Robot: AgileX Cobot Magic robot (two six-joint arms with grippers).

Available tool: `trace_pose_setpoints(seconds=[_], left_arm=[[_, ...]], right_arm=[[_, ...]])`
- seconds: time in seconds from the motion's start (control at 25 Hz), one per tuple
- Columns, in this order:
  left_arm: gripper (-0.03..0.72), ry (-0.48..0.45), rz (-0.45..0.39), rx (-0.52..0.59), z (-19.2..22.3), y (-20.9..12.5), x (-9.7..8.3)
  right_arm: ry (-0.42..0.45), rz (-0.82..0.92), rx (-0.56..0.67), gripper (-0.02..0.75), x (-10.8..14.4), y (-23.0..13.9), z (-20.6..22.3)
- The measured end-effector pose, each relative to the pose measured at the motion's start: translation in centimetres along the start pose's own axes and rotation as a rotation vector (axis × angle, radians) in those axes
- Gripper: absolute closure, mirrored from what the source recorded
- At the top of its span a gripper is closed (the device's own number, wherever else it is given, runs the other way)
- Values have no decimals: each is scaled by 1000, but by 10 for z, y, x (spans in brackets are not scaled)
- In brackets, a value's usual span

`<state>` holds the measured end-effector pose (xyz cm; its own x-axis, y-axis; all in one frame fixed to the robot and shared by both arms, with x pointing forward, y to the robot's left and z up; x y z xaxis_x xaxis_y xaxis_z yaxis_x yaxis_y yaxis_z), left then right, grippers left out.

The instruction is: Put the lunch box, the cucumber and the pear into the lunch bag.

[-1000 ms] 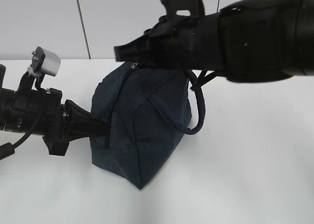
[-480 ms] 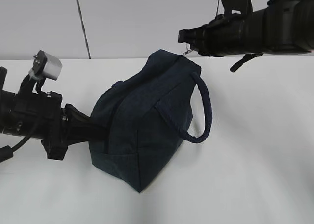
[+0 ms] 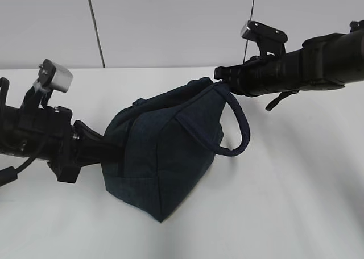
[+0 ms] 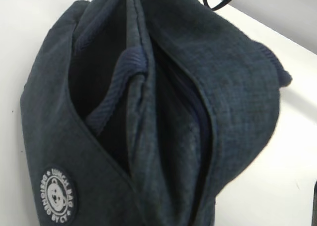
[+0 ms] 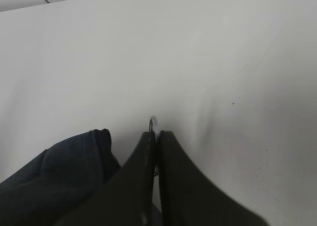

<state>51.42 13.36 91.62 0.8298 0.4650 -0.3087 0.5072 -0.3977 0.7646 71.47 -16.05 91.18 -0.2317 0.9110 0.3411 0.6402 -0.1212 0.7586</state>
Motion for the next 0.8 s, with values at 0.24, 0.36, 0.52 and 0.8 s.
trace_pose_setpoints(seconds=[0.24,0.36,0.52,0.8], left_arm=[[531,-4,-53,16,0,-3,-1],[382,0,-58,14,-3,-1,-3],[325,26,-23,3,-17,10,-12],[317,215,-10,66,-58,15,-19]], right_arm=[[22,-41,-42,419,2,17,-13],[40,-91,-104,241,14,39,-34],[102,-191,-185,185,38,67,-66],[153,-279,-185,177,66,72,-128]])
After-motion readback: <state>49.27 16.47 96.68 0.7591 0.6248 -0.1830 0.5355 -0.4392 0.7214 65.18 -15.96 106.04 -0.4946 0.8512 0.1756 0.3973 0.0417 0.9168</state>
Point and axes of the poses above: a point on each arm's last joint axis where the gripper is mounted, z pointing out along that axis toward the gripper, x along the wrist's bending axis when the last joint is at zero, y = z × x, the point moved 7 cm from there along z, pointing out along that axis toward the gripper, and after that the axes turned 2 degrees about -z, right-handed, at the moved point
